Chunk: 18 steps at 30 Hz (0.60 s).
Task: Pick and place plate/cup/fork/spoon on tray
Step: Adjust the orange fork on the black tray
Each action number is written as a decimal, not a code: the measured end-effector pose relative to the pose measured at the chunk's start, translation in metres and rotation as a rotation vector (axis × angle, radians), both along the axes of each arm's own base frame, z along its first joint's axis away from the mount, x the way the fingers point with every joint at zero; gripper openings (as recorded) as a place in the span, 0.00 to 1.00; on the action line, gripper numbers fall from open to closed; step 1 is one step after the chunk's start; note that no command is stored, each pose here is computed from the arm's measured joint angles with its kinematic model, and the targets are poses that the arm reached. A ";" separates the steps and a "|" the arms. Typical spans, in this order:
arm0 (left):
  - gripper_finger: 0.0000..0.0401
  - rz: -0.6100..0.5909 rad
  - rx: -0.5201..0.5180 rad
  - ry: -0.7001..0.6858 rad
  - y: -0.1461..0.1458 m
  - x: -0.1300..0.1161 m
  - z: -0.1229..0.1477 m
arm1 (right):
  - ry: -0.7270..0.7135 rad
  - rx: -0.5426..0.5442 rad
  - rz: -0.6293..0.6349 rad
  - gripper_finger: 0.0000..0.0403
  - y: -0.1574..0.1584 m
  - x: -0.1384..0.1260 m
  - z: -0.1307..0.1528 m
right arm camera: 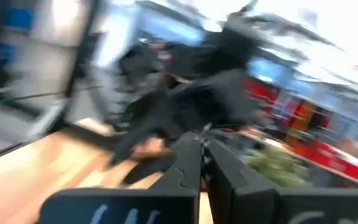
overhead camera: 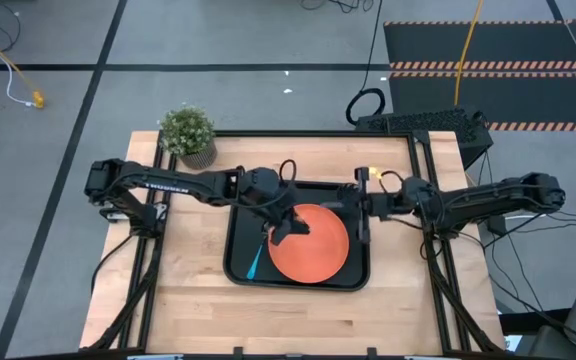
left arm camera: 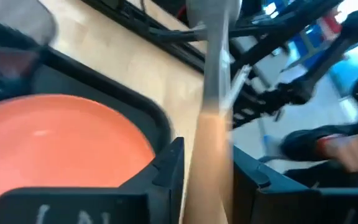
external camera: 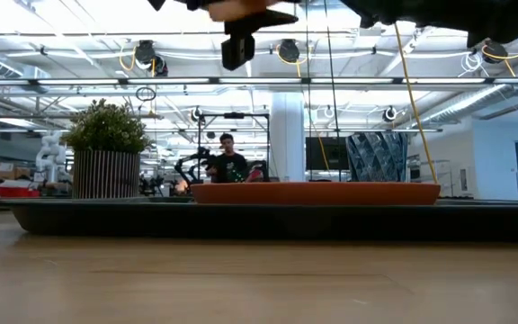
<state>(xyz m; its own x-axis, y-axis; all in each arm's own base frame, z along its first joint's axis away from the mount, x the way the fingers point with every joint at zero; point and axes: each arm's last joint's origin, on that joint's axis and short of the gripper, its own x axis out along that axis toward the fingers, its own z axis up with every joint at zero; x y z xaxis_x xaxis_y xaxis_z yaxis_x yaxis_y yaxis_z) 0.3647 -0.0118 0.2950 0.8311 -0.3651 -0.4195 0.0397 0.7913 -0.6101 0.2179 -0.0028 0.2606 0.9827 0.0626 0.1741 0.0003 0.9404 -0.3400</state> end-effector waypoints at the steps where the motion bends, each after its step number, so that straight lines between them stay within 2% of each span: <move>1: 0.23 -0.011 0.021 0.007 0.000 -0.001 -0.001 | 0.005 0.013 -0.024 0.00 -0.002 0.001 0.003; 7: 0.29 -0.082 0.161 -0.072 0.002 -0.009 0.010 | 0.092 0.102 -0.039 0.00 -0.009 0.004 0.008; 12: 0.31 -0.045 0.274 -0.091 0.010 -0.019 0.020 | 0.167 0.181 -0.056 0.00 -0.013 0.003 0.008; 18: 0.31 0.048 0.549 0.056 0.013 -0.042 0.021 | 0.263 0.276 -0.041 0.00 -0.016 0.002 0.018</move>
